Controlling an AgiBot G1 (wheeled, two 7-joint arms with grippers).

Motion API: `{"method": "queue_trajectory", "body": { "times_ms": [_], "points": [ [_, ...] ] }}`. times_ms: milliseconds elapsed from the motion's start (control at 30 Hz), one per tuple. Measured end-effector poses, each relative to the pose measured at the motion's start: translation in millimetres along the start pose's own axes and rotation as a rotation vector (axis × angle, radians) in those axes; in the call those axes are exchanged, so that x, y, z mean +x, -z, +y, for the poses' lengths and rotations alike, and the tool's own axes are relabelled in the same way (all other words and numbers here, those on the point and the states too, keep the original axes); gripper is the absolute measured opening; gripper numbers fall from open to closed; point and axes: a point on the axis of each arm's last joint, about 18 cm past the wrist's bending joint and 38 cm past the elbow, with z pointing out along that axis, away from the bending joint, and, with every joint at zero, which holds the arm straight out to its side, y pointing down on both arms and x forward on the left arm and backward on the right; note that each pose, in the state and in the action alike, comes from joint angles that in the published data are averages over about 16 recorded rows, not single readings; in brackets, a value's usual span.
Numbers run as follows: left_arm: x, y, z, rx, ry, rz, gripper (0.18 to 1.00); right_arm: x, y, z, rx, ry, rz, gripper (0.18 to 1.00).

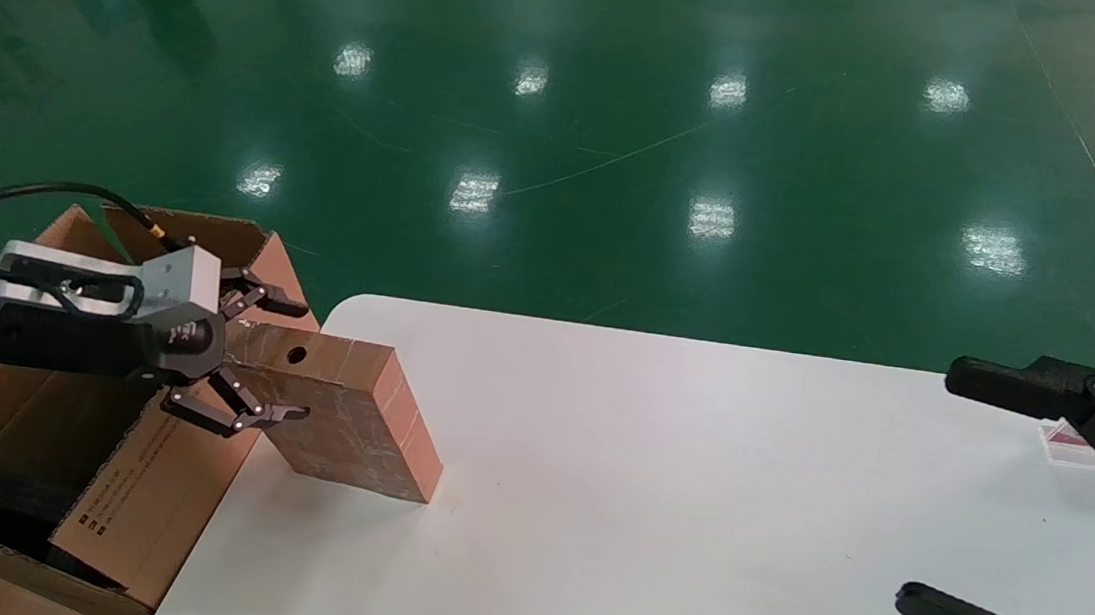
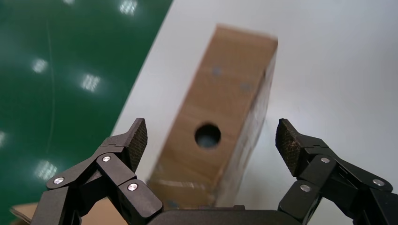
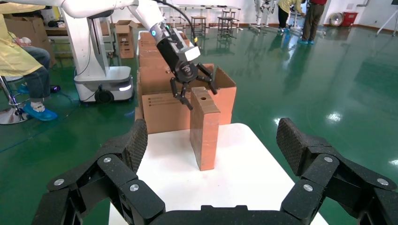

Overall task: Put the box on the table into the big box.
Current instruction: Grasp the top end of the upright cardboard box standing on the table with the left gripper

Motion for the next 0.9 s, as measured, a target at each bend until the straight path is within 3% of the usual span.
{"method": "queue_trajectory", "body": {
  "times_ms": [567, 900],
  "points": [
    [1.0, -11.8, 11.2, -0.015, -0.01, 0.023, 1.0, 0.0, 0.0, 0.0, 0.0, 0.0, 0.0, 1.001],
    [-1.3, -12.1, 14.7, -0.027, -0.012, 0.022, 0.958, 0.0, 0.0, 0.0, 0.0, 0.0, 0.0, 0.993]
  ]
}}
